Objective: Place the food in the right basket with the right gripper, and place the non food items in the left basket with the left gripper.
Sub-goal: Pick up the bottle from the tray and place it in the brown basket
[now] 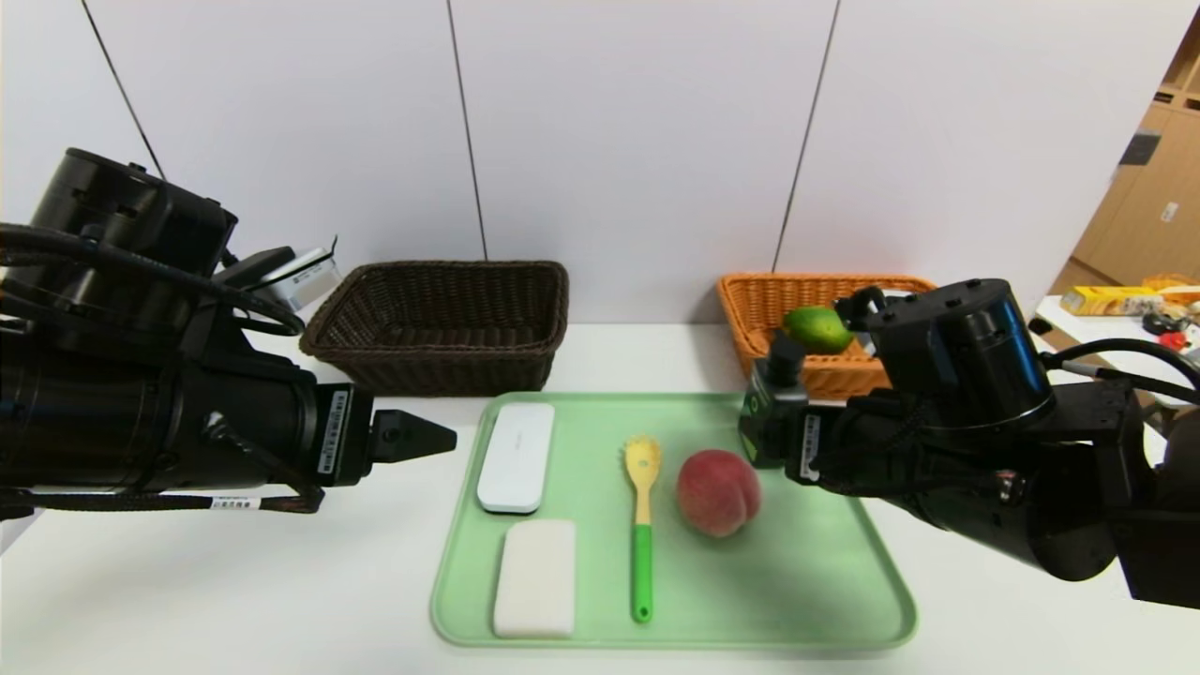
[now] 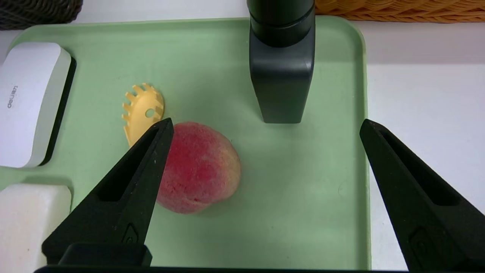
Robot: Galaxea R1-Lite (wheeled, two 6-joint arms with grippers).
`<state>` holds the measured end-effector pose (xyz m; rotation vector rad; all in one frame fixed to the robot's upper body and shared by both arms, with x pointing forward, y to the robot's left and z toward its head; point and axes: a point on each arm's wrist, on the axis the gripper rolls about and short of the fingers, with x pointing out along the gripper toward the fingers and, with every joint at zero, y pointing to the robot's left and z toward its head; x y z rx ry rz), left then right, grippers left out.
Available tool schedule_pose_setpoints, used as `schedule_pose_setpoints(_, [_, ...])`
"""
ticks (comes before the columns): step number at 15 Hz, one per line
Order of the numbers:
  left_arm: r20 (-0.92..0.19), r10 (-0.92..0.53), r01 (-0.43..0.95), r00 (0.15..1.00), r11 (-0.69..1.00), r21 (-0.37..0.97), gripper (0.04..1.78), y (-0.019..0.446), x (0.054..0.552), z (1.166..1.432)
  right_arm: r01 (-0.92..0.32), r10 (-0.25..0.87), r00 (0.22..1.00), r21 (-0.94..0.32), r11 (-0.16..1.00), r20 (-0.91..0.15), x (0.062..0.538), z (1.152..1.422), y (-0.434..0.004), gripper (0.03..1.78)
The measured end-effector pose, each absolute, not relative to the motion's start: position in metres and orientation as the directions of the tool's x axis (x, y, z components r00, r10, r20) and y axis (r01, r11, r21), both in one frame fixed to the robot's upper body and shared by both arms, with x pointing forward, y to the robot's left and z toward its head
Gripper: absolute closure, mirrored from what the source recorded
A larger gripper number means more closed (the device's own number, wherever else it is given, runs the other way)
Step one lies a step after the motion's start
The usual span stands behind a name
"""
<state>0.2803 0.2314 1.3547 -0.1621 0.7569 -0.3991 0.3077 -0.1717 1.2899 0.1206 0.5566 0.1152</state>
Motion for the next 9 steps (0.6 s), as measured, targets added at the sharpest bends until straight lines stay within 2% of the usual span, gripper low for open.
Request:
schedule_pose_setpoints(3, [-0.636,-0.411,0.297,0.654,0.912,-0.284,0.13,0.231,0.28,1.354,-0.072,0.145,0.86,0.166,0.984,-0.489,0.319,1.28,-0.167,0.12])
schedule_pose_setpoints(9, [-0.643,-0.409,0.296,0.647,0.912,-0.283,0.13,0.231,0.279,1.351,-0.069,0.133,0.851,0.145,0.987,-0.508,0.324,1.267,-0.164,0.11])
